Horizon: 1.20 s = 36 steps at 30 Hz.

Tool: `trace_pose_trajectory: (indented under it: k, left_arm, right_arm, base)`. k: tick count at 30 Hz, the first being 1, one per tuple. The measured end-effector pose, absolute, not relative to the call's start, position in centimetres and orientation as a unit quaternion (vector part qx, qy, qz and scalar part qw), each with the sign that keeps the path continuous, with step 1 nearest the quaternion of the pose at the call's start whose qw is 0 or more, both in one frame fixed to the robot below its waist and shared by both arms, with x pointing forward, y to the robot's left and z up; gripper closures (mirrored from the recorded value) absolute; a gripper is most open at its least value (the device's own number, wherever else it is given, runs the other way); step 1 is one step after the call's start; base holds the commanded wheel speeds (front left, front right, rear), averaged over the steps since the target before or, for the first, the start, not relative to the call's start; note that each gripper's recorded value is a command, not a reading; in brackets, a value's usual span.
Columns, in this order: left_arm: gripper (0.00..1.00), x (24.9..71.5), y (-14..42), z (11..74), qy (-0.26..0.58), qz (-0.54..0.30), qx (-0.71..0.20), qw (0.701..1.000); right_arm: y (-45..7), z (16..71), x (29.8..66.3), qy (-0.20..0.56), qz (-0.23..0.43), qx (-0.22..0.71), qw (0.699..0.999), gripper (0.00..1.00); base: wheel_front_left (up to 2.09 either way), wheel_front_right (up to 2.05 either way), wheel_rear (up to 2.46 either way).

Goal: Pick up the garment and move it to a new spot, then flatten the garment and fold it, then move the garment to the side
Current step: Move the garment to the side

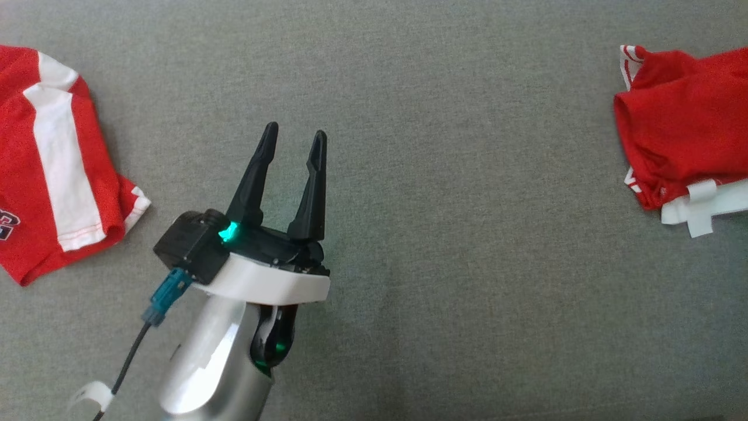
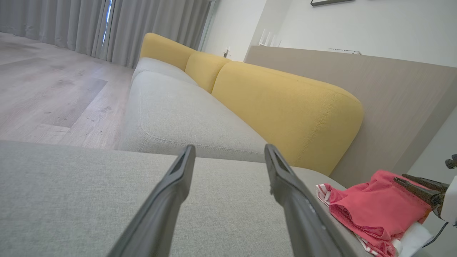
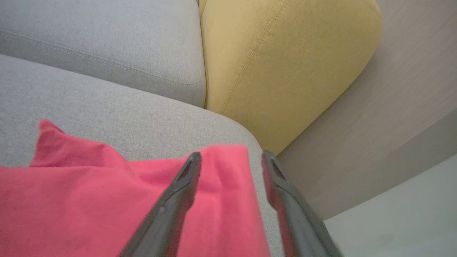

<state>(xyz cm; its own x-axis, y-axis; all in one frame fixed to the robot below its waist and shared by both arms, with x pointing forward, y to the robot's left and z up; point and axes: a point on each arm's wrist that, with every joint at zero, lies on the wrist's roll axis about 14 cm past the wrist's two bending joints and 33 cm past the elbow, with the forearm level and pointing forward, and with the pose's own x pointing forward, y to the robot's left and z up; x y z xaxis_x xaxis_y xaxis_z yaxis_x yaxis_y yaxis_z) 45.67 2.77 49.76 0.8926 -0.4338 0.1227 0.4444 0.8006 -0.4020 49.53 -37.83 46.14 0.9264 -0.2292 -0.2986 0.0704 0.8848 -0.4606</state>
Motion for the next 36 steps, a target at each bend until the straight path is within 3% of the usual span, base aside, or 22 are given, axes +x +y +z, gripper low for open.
trace_pose_trajectory:
  k: [15, 25, 29, 36]
  left_arm:
    - [0.00, 43.7, 6.1, 53.4, -0.056, -0.189, -0.204, 0.959]
    - [0.00, 40.5, 10.2, 54.3, -0.075, -0.133, -0.190, 0.970]
    - [0.00, 38.8, 11.2, 53.3, -0.064, -0.116, -0.193, 0.972]
    - [0.00, 37.3, 12.9, 52.0, -0.050, -0.089, -0.192, 0.976]
  right_arm:
    - [-30.1, 54.6, 50.0, 0.011, -0.034, -0.163, 0.986, 0.00]
    - [-20.8, 59.2, 46.6, -0.098, 0.022, -0.009, 0.995, 0.00]
    - [-17.4, 58.3, 44.6, -0.097, 0.048, 0.036, 0.993, 0.00]
    - [-16.3, 52.7, 41.0, -0.049, 0.056, 0.060, 0.995, 0.00]
  base:
    - [0.00, 0.00, 0.00]
    - [0.00, 0.00, 0.00]
    - [0.00, 0.00, 0.00]
    - [0.00, 0.00, 0.00]
